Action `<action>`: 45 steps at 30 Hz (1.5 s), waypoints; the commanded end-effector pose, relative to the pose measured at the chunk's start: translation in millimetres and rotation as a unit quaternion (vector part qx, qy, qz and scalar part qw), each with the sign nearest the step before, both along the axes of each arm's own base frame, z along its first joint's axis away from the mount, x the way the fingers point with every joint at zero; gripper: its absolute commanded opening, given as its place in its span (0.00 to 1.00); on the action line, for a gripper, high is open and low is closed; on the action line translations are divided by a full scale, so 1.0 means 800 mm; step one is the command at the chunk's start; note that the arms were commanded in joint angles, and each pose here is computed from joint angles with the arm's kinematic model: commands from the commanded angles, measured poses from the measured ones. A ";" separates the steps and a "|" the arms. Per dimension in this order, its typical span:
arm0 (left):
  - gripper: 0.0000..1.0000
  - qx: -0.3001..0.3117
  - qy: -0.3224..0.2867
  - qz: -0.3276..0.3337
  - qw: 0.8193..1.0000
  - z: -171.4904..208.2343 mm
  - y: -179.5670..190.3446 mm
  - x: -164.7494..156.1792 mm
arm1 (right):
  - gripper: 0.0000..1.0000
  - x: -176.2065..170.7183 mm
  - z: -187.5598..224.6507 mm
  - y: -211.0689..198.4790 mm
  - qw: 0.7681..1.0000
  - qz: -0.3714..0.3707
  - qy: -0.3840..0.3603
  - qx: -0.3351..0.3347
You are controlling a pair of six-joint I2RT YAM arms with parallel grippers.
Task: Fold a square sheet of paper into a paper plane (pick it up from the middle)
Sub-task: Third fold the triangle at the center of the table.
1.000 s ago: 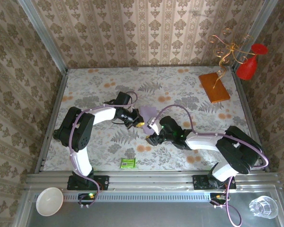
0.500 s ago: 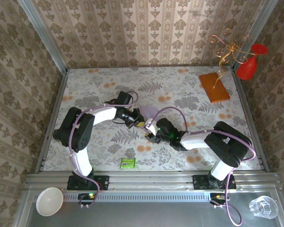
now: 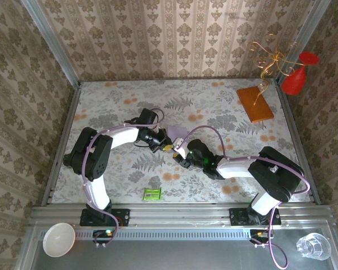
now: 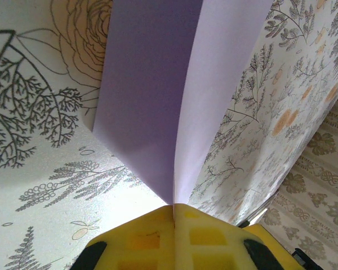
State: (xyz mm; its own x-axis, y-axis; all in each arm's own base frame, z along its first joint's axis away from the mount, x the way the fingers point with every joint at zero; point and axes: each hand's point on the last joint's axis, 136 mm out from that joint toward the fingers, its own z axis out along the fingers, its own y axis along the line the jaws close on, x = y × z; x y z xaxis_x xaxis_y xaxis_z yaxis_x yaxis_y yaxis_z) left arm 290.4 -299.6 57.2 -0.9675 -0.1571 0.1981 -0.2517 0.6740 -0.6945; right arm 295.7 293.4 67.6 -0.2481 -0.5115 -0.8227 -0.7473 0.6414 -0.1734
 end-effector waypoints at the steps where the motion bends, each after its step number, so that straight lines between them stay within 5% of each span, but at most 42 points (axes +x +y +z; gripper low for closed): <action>1: 0.00 -0.007 -0.004 -0.001 1.000 0.017 -0.004 -0.001 | 0.31 -0.005 0.005 0.006 1.000 0.011 0.003 0.011; 6: 0.04 -0.009 -0.002 0.004 1.000 0.020 -0.001 0.000 | 0.14 -0.009 0.002 0.007 1.000 0.016 0.013 0.011; 9: 0.16 -0.006 -0.008 0.019 1.000 0.025 0.013 0.007 | 0.07 -0.011 0.005 0.007 1.000 0.015 0.019 0.017; 15: 0.29 0.009 -0.055 0.050 0.997 0.048 0.056 0.037 | 0.00 -0.028 0.008 0.009 0.995 0.038 0.075 0.045; 19: 0.31 0.008 -0.083 0.034 0.996 0.060 0.046 0.047 | 0.00 -0.040 0.009 0.014 0.987 0.049 0.131 0.082; 32: 0.19 0.058 -0.056 -0.052 0.995 -0.004 -0.008 0.046 | 0.00 -0.042 -0.012 0.026 0.955 0.028 0.260 0.143; 45: 0.10 0.132 -0.004 -0.097 0.987 -0.067 0.006 0.025 | 0.00 -0.030 -0.032 0.022 0.938 -0.020 0.316 0.144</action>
State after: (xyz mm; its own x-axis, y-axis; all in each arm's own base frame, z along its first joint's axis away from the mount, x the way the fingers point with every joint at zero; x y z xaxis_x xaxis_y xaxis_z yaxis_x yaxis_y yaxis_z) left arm 325.2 -304.7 22.1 -0.9911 -0.0455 0.1251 -0.1086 0.8200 -0.5620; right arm 268.0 314.1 49.5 -0.6900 -0.2919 -0.6623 -0.6739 0.5929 0.4408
